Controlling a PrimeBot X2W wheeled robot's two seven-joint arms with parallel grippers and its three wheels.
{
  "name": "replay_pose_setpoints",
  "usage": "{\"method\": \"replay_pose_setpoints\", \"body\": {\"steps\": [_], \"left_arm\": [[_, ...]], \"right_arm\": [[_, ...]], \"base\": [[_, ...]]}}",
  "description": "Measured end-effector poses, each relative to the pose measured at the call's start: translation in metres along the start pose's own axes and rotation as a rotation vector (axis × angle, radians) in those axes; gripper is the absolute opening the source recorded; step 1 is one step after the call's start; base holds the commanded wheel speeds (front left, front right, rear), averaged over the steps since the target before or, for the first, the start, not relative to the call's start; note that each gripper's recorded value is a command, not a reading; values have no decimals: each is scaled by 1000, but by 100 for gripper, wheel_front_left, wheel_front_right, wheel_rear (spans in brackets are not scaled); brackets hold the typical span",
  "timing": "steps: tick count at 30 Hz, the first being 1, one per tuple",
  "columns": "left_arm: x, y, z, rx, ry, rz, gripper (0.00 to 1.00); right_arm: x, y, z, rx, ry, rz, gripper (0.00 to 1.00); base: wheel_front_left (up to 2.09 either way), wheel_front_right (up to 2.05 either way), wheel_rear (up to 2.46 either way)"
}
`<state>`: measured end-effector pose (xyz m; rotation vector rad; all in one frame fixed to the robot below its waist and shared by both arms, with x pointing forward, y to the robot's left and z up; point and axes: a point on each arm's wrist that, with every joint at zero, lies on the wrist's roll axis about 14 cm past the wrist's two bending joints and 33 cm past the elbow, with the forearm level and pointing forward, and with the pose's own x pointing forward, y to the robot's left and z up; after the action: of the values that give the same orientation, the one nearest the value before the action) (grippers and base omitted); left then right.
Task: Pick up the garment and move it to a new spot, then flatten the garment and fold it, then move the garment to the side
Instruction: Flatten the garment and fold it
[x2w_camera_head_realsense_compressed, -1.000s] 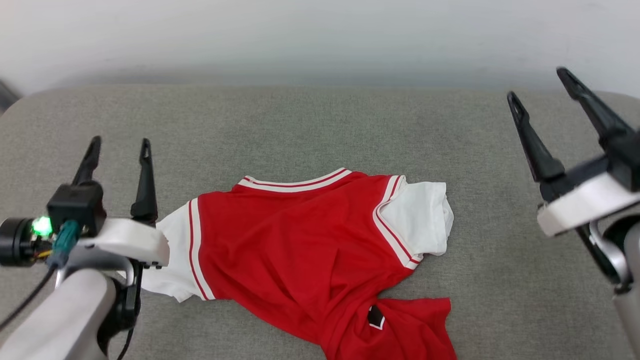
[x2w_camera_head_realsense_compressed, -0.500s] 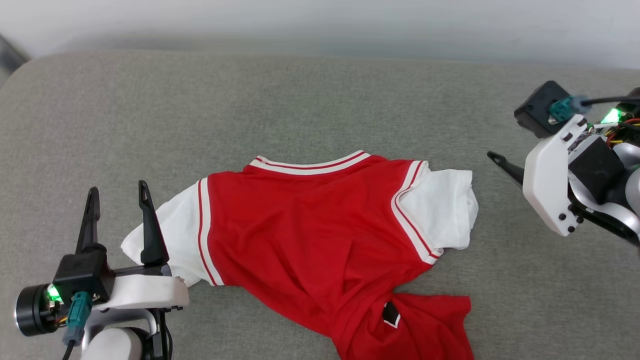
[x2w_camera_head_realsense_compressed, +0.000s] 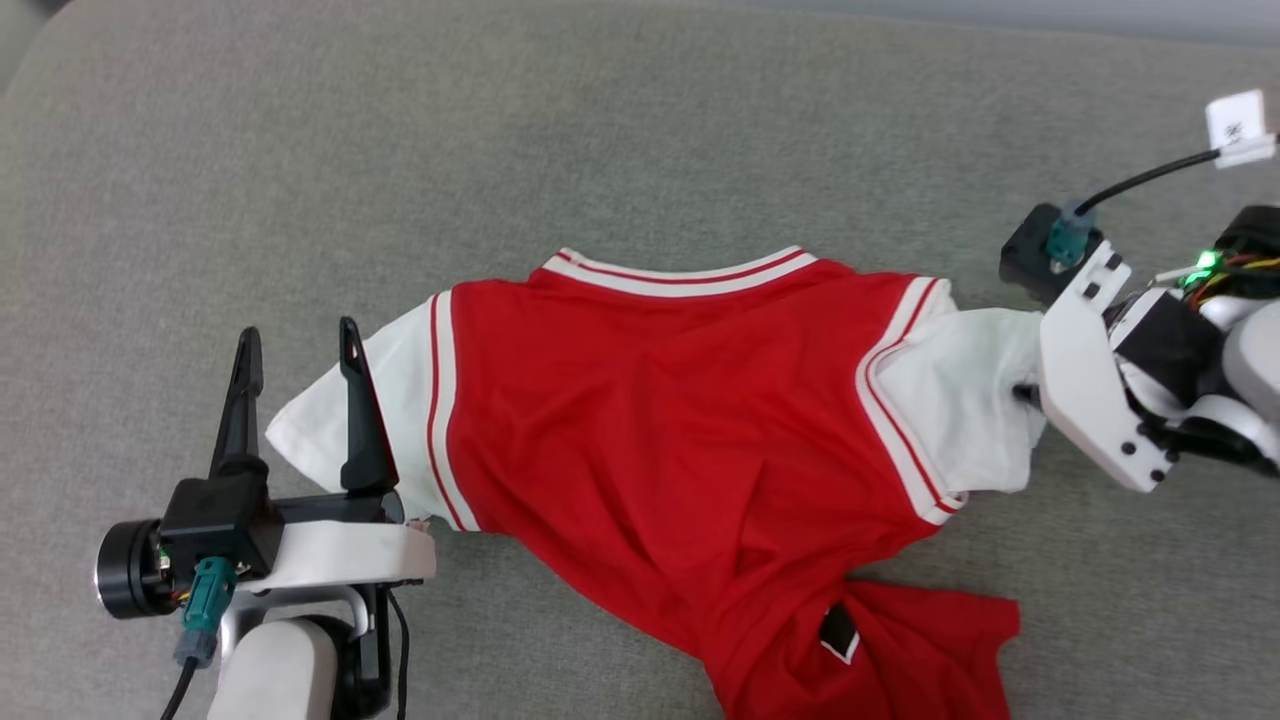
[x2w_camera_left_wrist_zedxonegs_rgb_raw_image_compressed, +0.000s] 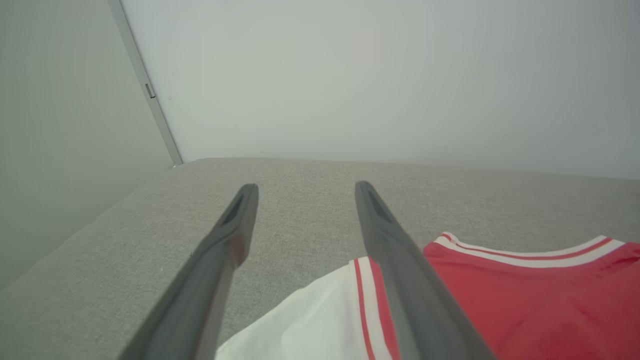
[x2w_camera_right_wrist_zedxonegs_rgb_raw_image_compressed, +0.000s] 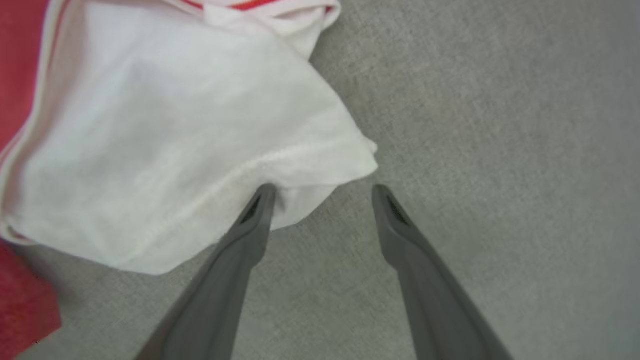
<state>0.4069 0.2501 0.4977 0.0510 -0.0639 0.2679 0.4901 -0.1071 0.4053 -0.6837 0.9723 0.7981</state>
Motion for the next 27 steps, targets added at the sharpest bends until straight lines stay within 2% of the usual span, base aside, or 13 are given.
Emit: {"method": "replay_pose_setpoints", "body": {"steps": [4,8,9,10,16,21,24,27], "left_arm": [[3,3,-8,6,17,10,100],[3,6,-16,15,37,13,100],[3,6,-16,15,39,13,100],[3,6,-17,14,40,14,100],[-3,8,-12,12,31,11,100],[-13,10,-5,8,20,6,100],[-17,5,-2,3,12,-12,100],[-18,-3,1,-5,0,-34,100]], "right_arm": [[29,17,-7,-2,31,77,100],[40,19,-7,-9,41,98,100],[40,18,-6,-11,34,98,15],[40,17,-5,-12,21,94,0],[21,16,11,-17,-106,62,0],[-21,4,22,17,-255,12,0],[-43,-5,-2,77,-264,-20,0],[-54,-9,-45,151,-210,-48,0]], "base": [[0,0,0],[0,0,0],[0,0,0],[0,0,0],[0,0,0],[0,0,0],[0,0,0],[0,0,0]]}}
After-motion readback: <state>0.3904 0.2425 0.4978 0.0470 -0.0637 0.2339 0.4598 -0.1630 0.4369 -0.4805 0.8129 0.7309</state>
